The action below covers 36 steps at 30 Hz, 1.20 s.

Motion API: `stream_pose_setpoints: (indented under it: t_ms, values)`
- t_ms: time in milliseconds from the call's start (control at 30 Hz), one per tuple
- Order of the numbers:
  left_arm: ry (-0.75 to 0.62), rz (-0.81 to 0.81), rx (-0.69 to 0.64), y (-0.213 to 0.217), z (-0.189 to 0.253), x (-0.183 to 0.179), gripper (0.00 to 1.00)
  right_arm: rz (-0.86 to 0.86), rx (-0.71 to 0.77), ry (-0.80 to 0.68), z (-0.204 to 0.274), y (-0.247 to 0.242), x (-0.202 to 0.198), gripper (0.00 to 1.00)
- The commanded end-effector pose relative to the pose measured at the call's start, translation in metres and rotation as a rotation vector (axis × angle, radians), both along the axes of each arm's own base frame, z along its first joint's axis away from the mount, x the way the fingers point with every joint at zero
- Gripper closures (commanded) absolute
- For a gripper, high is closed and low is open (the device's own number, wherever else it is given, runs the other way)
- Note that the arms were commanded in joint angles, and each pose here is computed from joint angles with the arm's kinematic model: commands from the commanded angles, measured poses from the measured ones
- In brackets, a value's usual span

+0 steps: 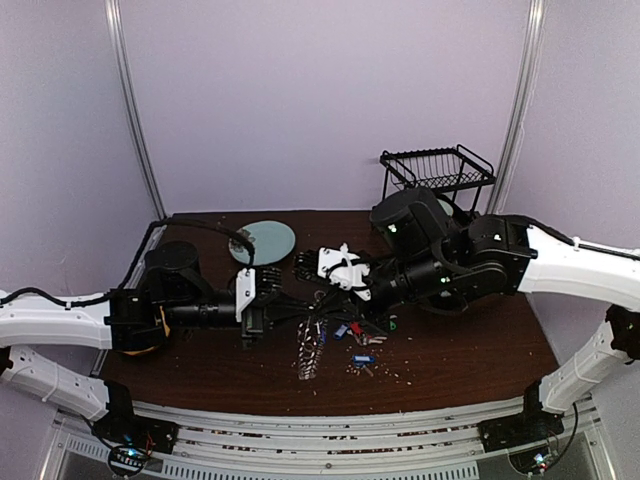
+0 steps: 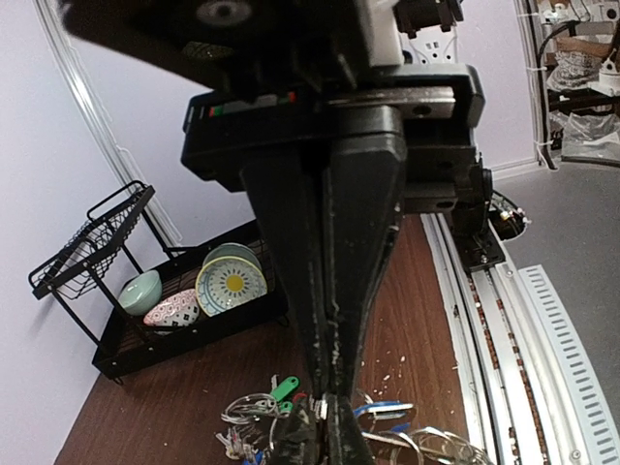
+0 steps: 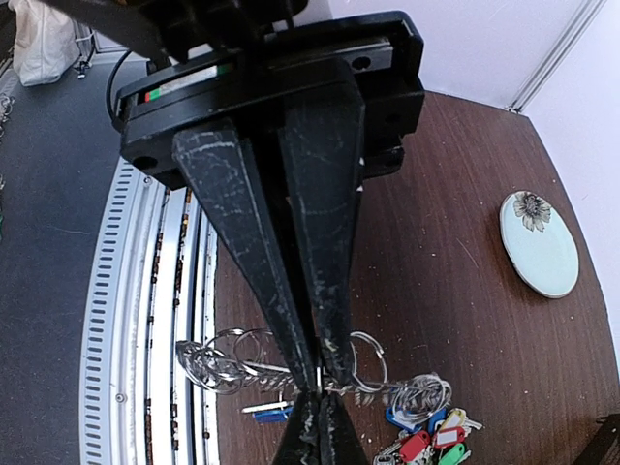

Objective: Put the keys on the keyring

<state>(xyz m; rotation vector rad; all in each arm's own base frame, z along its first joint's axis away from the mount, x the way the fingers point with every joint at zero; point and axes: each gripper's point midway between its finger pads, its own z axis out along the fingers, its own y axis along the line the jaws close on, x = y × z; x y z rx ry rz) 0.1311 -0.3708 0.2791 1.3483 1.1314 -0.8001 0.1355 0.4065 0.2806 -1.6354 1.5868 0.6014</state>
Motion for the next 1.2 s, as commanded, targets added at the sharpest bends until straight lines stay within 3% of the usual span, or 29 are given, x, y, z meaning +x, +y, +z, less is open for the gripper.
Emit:
stream_pose_setpoints:
  t_ms: [0,233,333,500,733,867,1067,1167]
  values:
    - [-0.041,0.010,-0.039,0.003,0.015,0.000,1.00,-0.005,0.099,-0.068,0.038,-0.001,0.000,1.00]
    - [-0.049,-0.025,-0.067,0.005,0.021,-0.008,1.00,-0.033,0.098,-0.085,0.032,-0.005,0.005,1.00]
    - [-0.054,-0.038,-0.102,0.009,0.027,-0.012,1.00,-0.059,0.138,-0.066,0.029,-0.006,0.007,0.88]
    - [-0.075,-0.040,-0.138,0.015,0.034,-0.016,1.00,-0.059,0.287,0.016,0.031,-0.007,-0.001,0.79]
    - [-0.077,-0.052,-0.168,0.018,0.041,-0.019,1.00,-0.076,0.465,0.133,0.030,0.002,-0.006,0.73]
    - [-0.083,-0.066,-0.184,0.019,0.045,-0.023,1.00,-0.064,0.460,0.164,0.020,0.008,-0.007,0.75]
    - [-0.083,-0.079,-0.195,0.020,0.048,-0.026,1.00,-0.057,0.446,0.175,0.014,0.010,-0.007,0.96]
    - [-0.080,-0.097,-0.221,0.023,0.053,-0.030,1.00,-0.047,0.426,0.184,0.008,0.013,-0.008,1.00]
